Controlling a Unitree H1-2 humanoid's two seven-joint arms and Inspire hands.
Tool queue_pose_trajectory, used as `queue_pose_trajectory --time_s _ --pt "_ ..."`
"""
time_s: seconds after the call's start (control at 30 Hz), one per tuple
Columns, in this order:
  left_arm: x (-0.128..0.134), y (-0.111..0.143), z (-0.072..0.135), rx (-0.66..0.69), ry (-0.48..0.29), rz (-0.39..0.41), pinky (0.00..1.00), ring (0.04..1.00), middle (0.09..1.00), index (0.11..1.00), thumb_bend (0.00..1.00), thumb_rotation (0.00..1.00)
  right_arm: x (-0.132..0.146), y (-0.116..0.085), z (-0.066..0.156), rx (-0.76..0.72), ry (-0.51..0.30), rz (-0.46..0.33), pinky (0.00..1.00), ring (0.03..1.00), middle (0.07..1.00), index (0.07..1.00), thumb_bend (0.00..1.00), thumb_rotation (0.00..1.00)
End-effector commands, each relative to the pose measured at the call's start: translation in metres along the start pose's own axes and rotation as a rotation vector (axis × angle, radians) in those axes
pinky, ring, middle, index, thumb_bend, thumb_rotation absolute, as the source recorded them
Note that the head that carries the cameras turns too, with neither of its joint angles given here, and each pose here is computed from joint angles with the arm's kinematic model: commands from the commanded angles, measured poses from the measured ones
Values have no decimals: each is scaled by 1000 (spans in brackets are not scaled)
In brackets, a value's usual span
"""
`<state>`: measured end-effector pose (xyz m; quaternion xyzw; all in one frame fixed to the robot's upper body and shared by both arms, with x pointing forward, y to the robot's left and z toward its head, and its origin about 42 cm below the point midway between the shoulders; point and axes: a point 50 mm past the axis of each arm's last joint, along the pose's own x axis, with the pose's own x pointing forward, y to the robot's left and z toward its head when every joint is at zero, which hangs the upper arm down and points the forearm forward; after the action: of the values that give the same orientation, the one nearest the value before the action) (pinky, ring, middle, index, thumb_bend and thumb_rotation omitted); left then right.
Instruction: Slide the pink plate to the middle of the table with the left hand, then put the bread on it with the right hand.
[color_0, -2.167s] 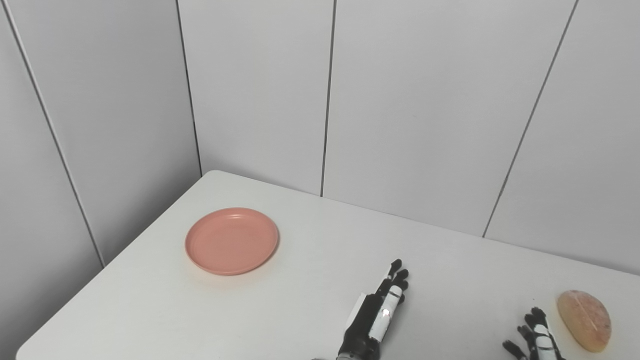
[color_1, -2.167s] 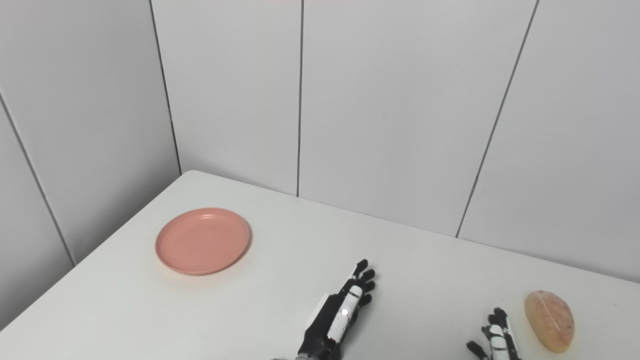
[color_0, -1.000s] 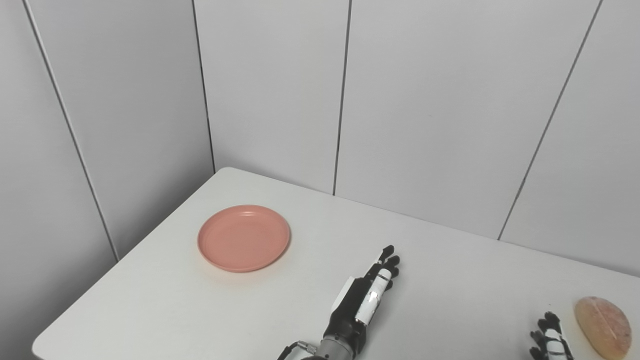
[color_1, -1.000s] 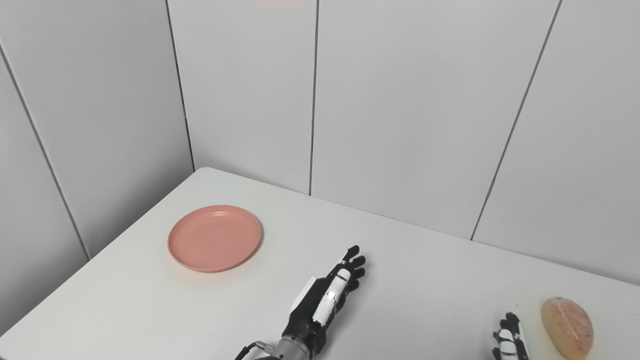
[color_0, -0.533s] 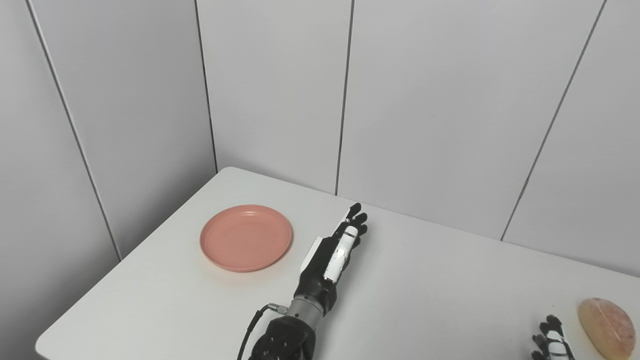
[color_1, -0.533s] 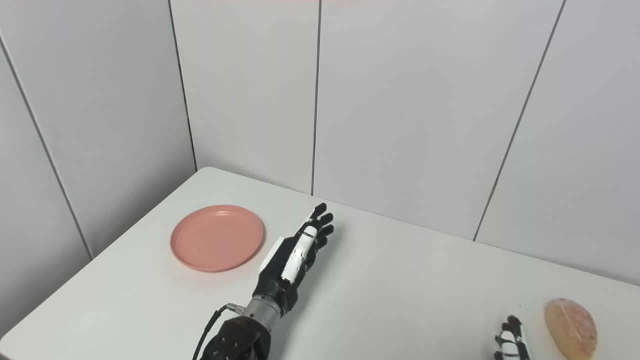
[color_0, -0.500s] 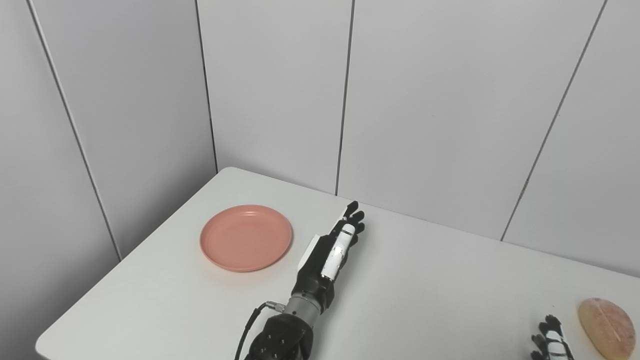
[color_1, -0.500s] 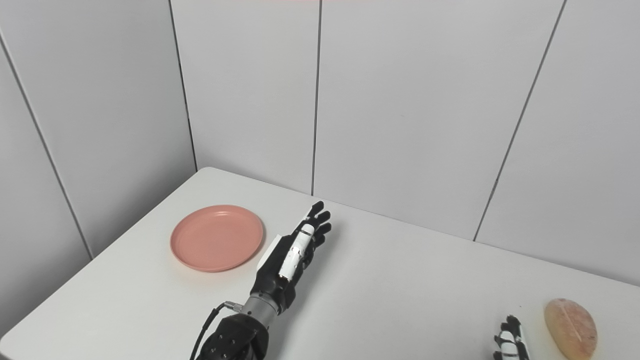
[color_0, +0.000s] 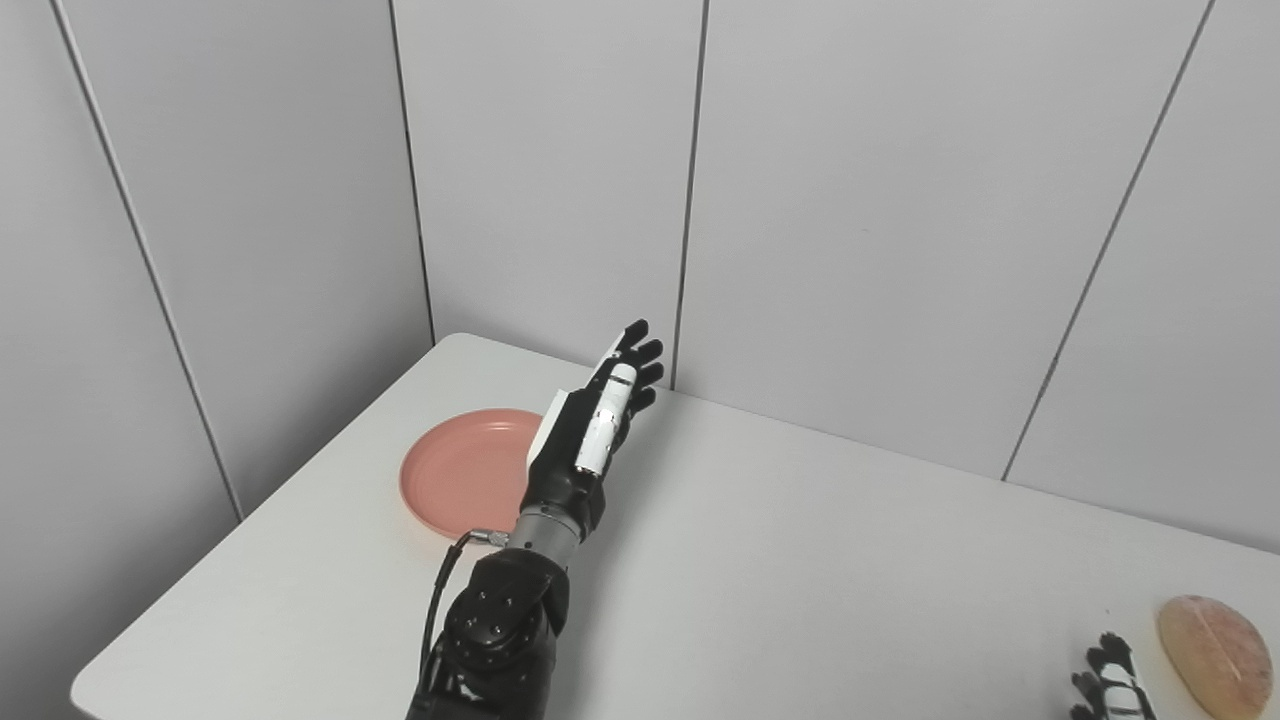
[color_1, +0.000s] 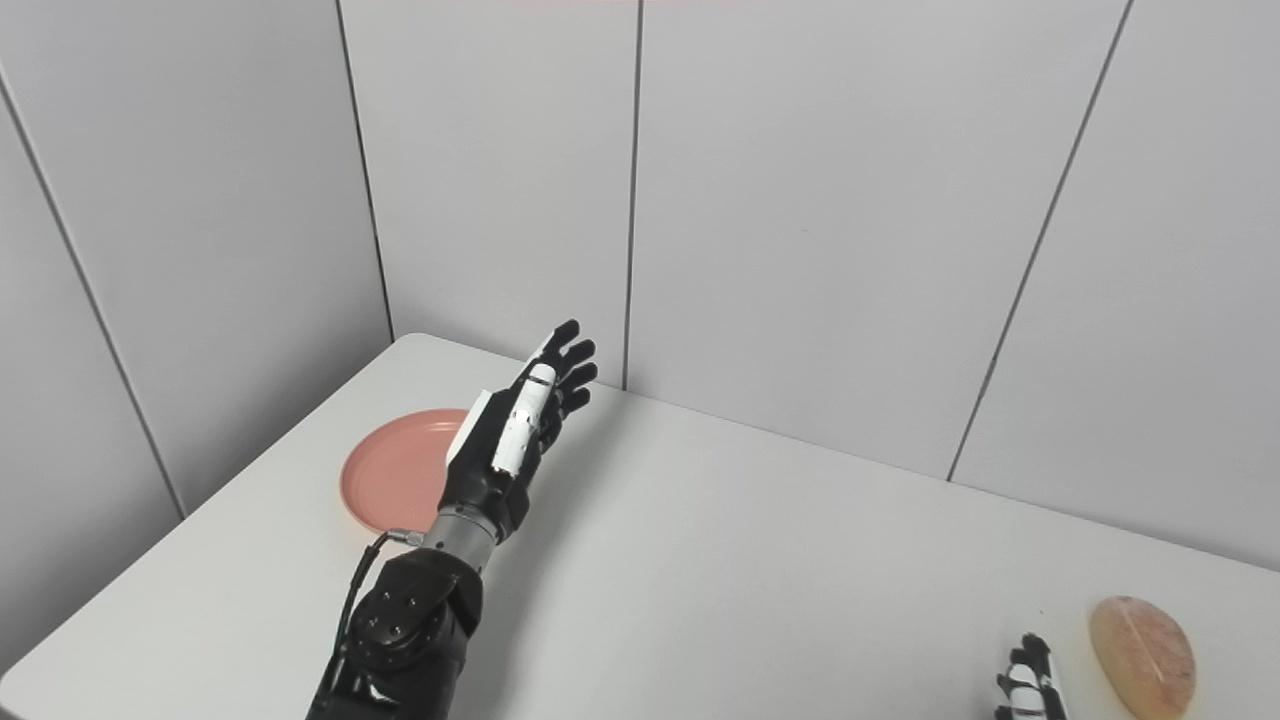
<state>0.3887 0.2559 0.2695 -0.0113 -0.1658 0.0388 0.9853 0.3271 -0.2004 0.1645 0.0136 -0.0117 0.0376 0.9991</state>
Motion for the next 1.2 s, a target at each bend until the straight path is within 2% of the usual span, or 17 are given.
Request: queue_pose_trajectory --time_s 0.0,0.33,0.5,0.97,1.17 --pt "15 4 25 9 -109 14 938 932 944 925 392 1000 4 -1 16 -1 -60 12 1000 1000 1000 1000 121 1000" --pt "35 45 42 26 -110 128 921 925 930 910 382 1000 3 -2 17 -7 -59 11 1000 1000 1000 1000 116 1000" --pt "42 73 42 60 -102 160 919 927 934 922 372 1000 2 -1 18 -15 -58 10 1000 1000 1000 1000 111 1000" --pt "51 122 33 47 -40 220 937 942 943 923 357 1000 2 -1 17 -23 -62 24 1000 1000 1000 1000 100 1000" --pt "52 143 32 44 -38 260 945 947 951 929 358 1000 1 -3 18 -13 -63 12 1000 1000 1000 1000 104 1000"
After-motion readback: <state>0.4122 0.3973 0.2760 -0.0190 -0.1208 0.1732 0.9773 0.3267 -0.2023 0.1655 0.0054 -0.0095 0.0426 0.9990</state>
